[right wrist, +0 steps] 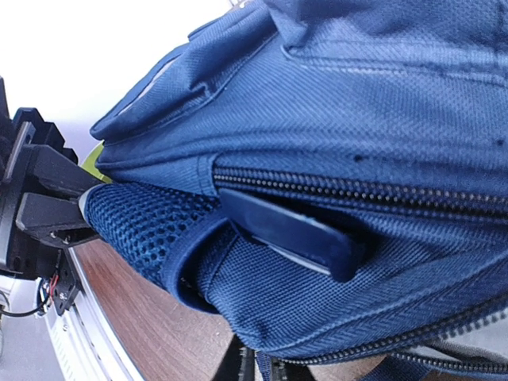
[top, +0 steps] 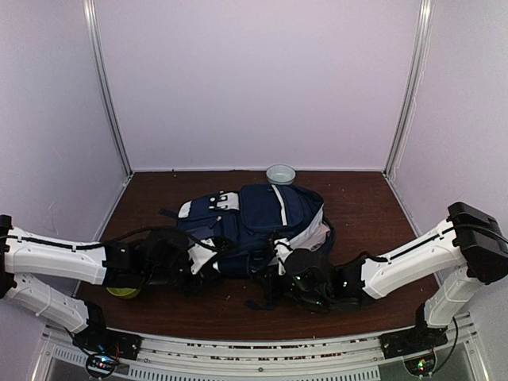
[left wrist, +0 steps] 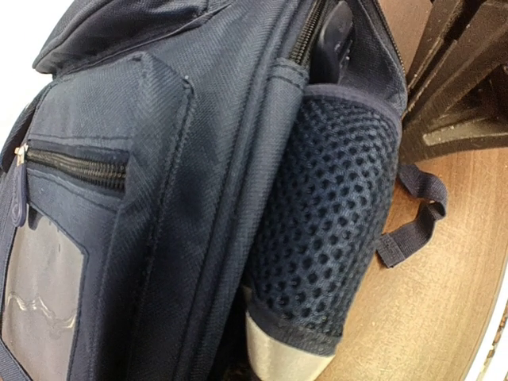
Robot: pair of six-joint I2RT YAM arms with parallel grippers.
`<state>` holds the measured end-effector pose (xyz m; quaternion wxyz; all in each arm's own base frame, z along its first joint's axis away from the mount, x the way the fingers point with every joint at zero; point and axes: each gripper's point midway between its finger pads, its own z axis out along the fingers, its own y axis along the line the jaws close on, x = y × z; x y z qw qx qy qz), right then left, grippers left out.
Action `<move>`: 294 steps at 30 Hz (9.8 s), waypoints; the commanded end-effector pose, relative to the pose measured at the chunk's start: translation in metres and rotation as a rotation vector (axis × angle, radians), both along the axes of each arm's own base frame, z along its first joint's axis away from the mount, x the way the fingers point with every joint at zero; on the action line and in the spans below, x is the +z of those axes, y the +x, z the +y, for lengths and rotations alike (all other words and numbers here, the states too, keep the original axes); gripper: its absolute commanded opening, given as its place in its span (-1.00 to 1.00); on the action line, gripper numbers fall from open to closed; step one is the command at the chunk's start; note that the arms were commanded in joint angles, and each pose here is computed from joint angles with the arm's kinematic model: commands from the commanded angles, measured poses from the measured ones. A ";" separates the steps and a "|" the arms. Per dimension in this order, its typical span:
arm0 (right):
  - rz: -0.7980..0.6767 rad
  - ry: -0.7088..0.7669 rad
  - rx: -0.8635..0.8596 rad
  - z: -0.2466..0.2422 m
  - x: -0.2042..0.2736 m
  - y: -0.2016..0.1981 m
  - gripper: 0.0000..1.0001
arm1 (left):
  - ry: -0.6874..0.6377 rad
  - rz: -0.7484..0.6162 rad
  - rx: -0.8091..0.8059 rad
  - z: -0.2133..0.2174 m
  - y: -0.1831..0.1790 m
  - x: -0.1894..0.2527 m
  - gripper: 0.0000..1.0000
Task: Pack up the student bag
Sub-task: Zip the student bag into the largest pocket of the bag.
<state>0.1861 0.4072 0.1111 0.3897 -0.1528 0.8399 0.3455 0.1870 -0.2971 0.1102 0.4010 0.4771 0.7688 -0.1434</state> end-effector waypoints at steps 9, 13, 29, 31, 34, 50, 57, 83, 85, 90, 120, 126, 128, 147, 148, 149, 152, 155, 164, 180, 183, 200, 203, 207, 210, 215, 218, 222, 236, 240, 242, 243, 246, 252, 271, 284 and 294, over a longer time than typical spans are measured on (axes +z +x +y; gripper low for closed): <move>-0.026 -0.034 -0.056 0.001 -0.004 0.012 -0.60 | -0.386 -0.121 -0.114 -0.058 0.000 0.118 -1.00; -0.062 -0.034 -0.030 0.012 0.007 0.015 -0.71 | -0.401 -0.124 -0.120 -0.057 -0.003 0.124 -1.00; 0.133 -0.249 -0.088 -0.111 -0.039 0.007 -1.00 | -0.223 -0.096 0.119 -0.003 0.014 0.063 -1.00; 0.170 -0.315 -0.130 -0.142 -0.050 0.003 -1.00 | -0.208 -0.078 0.140 0.005 0.012 0.053 -1.00; 0.226 -0.374 -0.208 -0.193 -0.059 0.002 -1.00 | -0.206 -0.058 0.176 0.017 0.009 0.043 -1.00; 0.292 -0.414 -0.108 -0.199 -0.039 0.018 -1.00 | -0.206 -0.112 0.113 0.032 -0.004 0.041 0.05; 0.287 -0.382 0.022 -0.154 -0.035 0.006 -1.00 | -0.101 -0.357 -0.384 -0.068 -0.049 0.092 0.05; 0.318 -0.302 0.011 -0.148 -0.023 0.000 -1.00 | 0.369 -0.411 -0.421 -0.200 0.010 -0.016 0.20; 0.320 -0.297 -0.004 -0.151 -0.020 0.001 -1.00 | 0.402 -0.385 -0.403 -0.190 0.011 -0.032 0.06; 0.320 -0.265 -0.037 -0.161 -0.015 0.003 -1.00 | 0.501 -0.319 -0.394 -0.164 0.012 -0.060 -0.13; 0.338 -0.672 -0.258 -0.271 0.002 0.055 -1.00 | 0.620 -0.106 -0.531 -0.026 -0.058 -0.073 -1.00; 0.361 -0.665 -0.239 -0.270 -0.010 0.082 -1.00 | 0.600 -0.121 -0.510 -0.024 -0.057 -0.068 -1.00; 0.360 -0.684 -0.237 -0.271 -0.012 0.093 -1.00 | 0.576 -0.116 -0.515 -0.024 -0.060 -0.064 -1.00; 0.453 -0.353 0.043 -0.168 -0.055 0.068 -1.00 | 0.125 -0.202 -0.343 -0.038 -0.059 0.009 0.44; 0.468 -0.332 0.061 -0.160 -0.061 0.060 -1.00 | 0.067 -0.190 -0.294 -0.037 -0.055 0.016 0.49; 0.479 -0.317 0.077 -0.153 -0.067 0.052 -1.00 | 0.018 -0.163 -0.244 -0.034 -0.051 0.021 0.51; 0.501 -0.311 0.095 -0.142 -0.082 0.033 -1.00 | -0.052 -0.035 -0.054 -0.017 -0.037 0.024 0.20; 0.515 -0.331 0.117 -0.134 -0.095 0.016 -1.00 | -0.084 0.017 0.254 0.025 -0.017 0.014 -0.12; 0.492 -0.308 0.335 -0.073 -0.087 -0.053 -1.00 | -0.307 -0.051 0.759 0.125 0.030 0.003 0.08; 0.372 -0.162 0.671 0.027 -0.005 -0.163 -1.00 | -0.383 -0.122 0.282 0.008 0.090 0.067 0.00; 0.363 -0.158 0.667 0.027 0.001 -0.161 -1.00 | -0.391 -0.094 0.299 0.007 0.100 0.070 -0.03; 0.433 -0.158 0.443 -0.011 -0.018 -0.107 -1.00 | -0.013 -0.265 -0.621 -0.038 -0.105 0.046 0.12; 0.433 -0.152 0.435 -0.012 -0.017 -0.105 -1.00 | 0.121 -0.260 -0.685 -0.040 -0.113 0.017 0.13; 0.436 -0.155 0.426 -0.011 -0.019 -0.103 -1.00 | 0.215 -0.274 -0.714 -0.057 -0.112 0.009 0.08; 0.439 -0.143 0.420 -0.011 -0.017 -0.103 -1.00 | 0.273 -0.257 -0.701 -0.064 -0.108 0.003 -0.06; 0.431 -0.137 0.432 -0.009 -0.012 -0.103 -1.00 | 0.349 -0.332 -0.650 -0.057 -0.091 -0.004 -0.10; 0.427 -0.142 0.438 -0.008 -0.010 -0.103 -1.00 | 0.368 -0.365 -0.628 -0.057 -0.084 -0.002 -0.22; 0.432 -0.144 0.407 -0.017 -0.008 -0.096 -1.00 | 0.412 -0.374 -0.564 -0.054 -0.073 -0.009 -0.62; 0.480 -0.308 -0.066 -0.193 -0.041 -0.034 -1.00 | 0.471 -0.363 -0.404 -0.006 -0.060 -0.009 -1.00; 0.421 -0.331 -0.143 -0.217 -0.024 0.002 -1.00 | 0.431 -0.322 -0.434 -0.007 -0.069 -0.007 -1.00; 0.413 -0.373 -0.160 -0.225 -0.022 0.018 -1.00 | 0.409 -0.292 -0.456 -0.009 -0.076 -0.009 -1.00; 0.411 -0.401 -0.168 -0.230 -0.024 0.027 -1.00 | 0.400 -0.286 -0.456 -0.009 -0.077 -0.009 -1.00; 0.434 -0.475 -0.218 -0.251 -0.036 0.053 -1.00 | 0.381 -0.287 -0.448 -0.006 -0.078 -0.009 -1.00; 0.432 -0.525 -0.136 -0.238 -0.042 0.068 -1.00 | 0.334 -0.303 -0.445 -0.004 -0.079 -0.001 -1.00; 0.341 -0.058 0.418 0.006 0.011 -0.020 -1.00 | 0.066 -0.274 -0.637 -0.119 -0.104 0.055 0.03; 0.383 -0.007 0.436 0.023 0.011 -0.030 -1.00 | 0.363 -0.287 -0.370 -0.048 -0.058 -0.003 -0.07; 0.368 -0.122 0.377 -0.003 0.006 -0.026 -1.00 | 0.531 -0.188 -0.269 -0.013 -0.051 -0.036 -0.40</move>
